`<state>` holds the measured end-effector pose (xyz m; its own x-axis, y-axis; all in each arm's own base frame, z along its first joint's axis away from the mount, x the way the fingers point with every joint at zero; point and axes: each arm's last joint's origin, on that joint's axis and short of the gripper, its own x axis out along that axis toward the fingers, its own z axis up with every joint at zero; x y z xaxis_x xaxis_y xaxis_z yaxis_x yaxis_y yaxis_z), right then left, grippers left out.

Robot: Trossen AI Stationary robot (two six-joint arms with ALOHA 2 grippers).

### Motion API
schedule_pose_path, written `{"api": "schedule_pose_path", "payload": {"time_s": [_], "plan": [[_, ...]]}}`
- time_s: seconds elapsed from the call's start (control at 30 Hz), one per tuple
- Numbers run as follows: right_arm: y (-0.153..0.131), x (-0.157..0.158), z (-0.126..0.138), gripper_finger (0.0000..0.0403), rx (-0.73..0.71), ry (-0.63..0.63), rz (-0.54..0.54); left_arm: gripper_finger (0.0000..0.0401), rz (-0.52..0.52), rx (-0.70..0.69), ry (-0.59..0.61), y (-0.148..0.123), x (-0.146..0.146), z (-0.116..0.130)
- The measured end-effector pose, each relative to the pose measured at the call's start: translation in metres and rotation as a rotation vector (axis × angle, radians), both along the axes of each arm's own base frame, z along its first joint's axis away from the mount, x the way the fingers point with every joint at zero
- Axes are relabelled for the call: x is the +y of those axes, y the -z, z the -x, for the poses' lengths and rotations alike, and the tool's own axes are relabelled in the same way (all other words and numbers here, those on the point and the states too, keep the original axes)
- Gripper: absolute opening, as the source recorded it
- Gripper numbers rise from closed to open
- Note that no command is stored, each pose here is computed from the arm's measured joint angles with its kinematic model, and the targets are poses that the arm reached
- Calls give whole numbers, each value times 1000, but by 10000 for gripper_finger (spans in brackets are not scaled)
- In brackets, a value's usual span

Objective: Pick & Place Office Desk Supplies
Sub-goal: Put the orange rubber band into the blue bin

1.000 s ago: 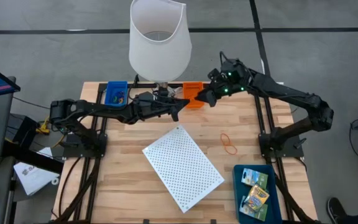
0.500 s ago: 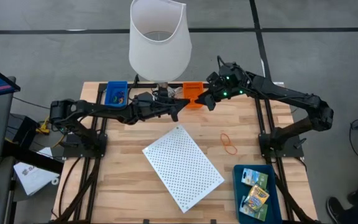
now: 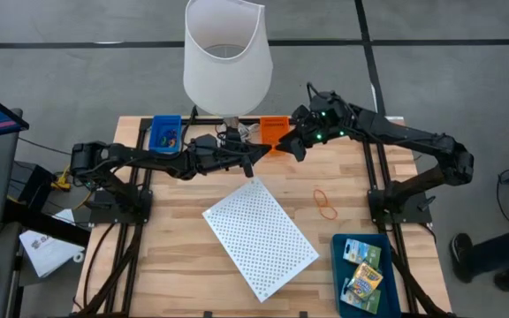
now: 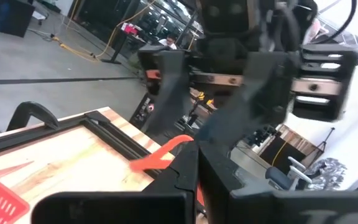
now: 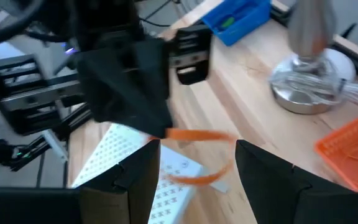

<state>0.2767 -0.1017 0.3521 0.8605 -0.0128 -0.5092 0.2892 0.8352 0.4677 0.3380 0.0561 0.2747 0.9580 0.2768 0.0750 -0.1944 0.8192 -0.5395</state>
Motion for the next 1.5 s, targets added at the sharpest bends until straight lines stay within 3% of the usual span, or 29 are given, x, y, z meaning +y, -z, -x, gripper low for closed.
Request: {"api": "schedule_pose_path", "payload": {"time_s": [0.23,0.9,1.17,1.4,1.5], "plan": [[0,13,-5,205,-3,-57,25,0,3,-4,2,0,-1,0],[1,16,-12,205,-6,-41,107,0,40,-69,61,-6,-19,-2],[26,26,-39,205,40,-123,60,0,38,-78,83,-7,-21,-2],[25,27,-34,205,55,-135,30,0,42,-90,75,-10,-28,-1],[17,27,-33,205,-2,-152,27,0,46,-93,78,-10,-29,-1]]}}
